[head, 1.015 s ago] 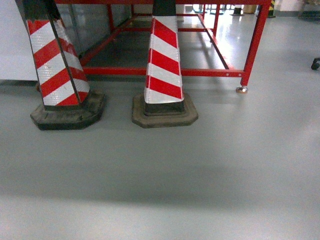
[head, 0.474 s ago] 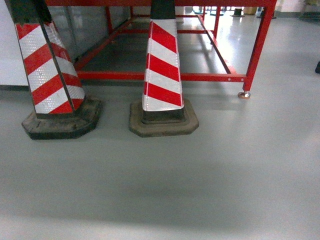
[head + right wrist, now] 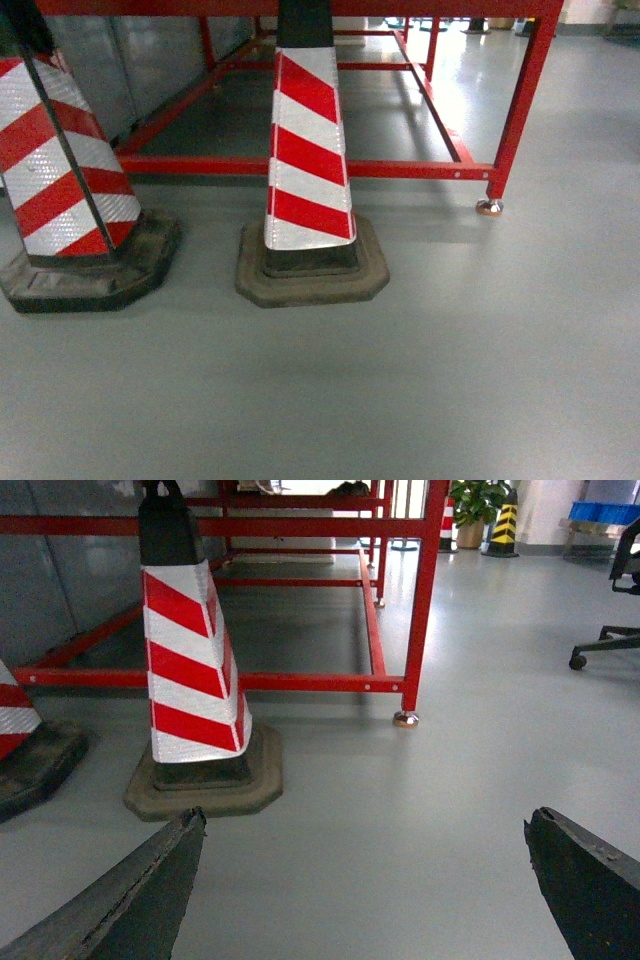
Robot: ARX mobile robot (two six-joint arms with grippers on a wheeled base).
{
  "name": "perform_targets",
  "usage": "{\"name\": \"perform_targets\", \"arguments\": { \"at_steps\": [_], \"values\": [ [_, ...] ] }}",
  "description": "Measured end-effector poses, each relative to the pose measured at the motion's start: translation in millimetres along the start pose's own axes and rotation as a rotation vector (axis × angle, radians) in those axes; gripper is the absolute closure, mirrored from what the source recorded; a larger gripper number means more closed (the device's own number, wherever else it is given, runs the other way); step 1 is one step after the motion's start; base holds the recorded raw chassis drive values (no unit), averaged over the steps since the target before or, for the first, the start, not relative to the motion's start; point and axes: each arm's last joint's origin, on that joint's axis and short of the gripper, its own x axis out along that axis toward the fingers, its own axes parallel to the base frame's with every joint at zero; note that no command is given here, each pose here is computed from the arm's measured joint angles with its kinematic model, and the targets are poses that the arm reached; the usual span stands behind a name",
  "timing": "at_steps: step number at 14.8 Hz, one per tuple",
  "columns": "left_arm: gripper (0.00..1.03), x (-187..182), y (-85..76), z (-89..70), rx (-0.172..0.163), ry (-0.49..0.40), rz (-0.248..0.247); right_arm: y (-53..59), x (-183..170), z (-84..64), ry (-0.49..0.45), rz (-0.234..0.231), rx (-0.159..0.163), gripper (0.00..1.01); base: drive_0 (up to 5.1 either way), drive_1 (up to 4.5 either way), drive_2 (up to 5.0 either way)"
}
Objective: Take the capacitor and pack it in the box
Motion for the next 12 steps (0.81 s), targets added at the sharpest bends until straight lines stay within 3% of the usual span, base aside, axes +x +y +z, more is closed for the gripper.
{"name": "perform_targets", "arguments": {
  "at_steps": [2, 8, 12],
  "values": [
    [0.59, 0.0, -0.1, 0.0, 0.0, 0.0, -0.002, 0.1, 0.0, 0.1, -0.001, 0.002, 0.0, 0.03, 2.6, 2.25, -5.1],
    [0.59, 0.0, -0.1, -0.2, 0.0, 0.002, -0.002, 0.0, 0.0, 0.0, 0.0, 0.001, 0.0, 0.03, 0.1, 4.06, -3.9],
    [0.59, 0.0, -0.1, 0.0, 0.0, 0.0, -0.002, 0.1, 0.0, 0.4, -0.004, 0.002, 0.0, 0.03, 0.0, 0.35, -0.4]
  ]
}}
